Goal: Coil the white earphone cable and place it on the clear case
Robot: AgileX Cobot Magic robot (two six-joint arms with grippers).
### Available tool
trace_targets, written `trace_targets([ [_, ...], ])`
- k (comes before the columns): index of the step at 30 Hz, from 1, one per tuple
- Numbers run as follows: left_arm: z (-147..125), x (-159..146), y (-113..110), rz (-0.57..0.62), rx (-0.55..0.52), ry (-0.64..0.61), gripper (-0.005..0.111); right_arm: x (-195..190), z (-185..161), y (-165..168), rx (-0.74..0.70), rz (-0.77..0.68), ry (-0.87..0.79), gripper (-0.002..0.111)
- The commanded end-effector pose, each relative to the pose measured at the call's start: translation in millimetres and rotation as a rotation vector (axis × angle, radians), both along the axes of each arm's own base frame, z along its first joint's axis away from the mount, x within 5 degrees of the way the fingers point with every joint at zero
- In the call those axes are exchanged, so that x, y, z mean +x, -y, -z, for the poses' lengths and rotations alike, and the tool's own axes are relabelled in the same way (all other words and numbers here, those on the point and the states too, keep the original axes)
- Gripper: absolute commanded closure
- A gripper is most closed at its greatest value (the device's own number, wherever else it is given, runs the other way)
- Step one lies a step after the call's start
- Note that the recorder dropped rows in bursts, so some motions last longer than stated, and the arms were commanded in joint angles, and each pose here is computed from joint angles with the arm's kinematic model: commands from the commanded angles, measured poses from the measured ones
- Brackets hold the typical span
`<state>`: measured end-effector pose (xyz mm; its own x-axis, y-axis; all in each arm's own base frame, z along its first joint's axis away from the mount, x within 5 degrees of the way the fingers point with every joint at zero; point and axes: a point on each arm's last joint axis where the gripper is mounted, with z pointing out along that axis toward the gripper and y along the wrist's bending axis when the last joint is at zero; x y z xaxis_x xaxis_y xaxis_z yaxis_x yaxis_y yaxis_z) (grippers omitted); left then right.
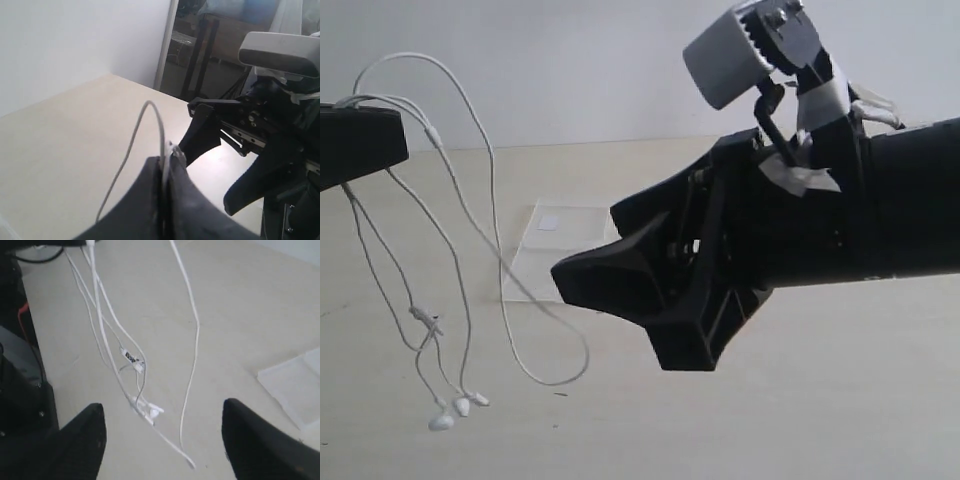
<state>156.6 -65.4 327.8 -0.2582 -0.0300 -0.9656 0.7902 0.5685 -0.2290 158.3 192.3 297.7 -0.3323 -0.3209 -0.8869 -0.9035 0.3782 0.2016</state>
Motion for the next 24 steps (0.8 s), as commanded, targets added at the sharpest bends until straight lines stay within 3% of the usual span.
trace_targets([
  [1,-3,0,-1,-0.013,-0.021,-0.008,0.107,5,3,-6,0.042,-0.015,0.039,0.043],
  [8,-3,-1,0,-0.009,-0.020,-0.008,0.107,7,2,-18,0.149,-0.110,0.105,0.030],
  [24,-3,0,-1,-0.020,-0.035,-0.026,0.107,20,40,-37,0.095,-0.224,0.070,0.028],
])
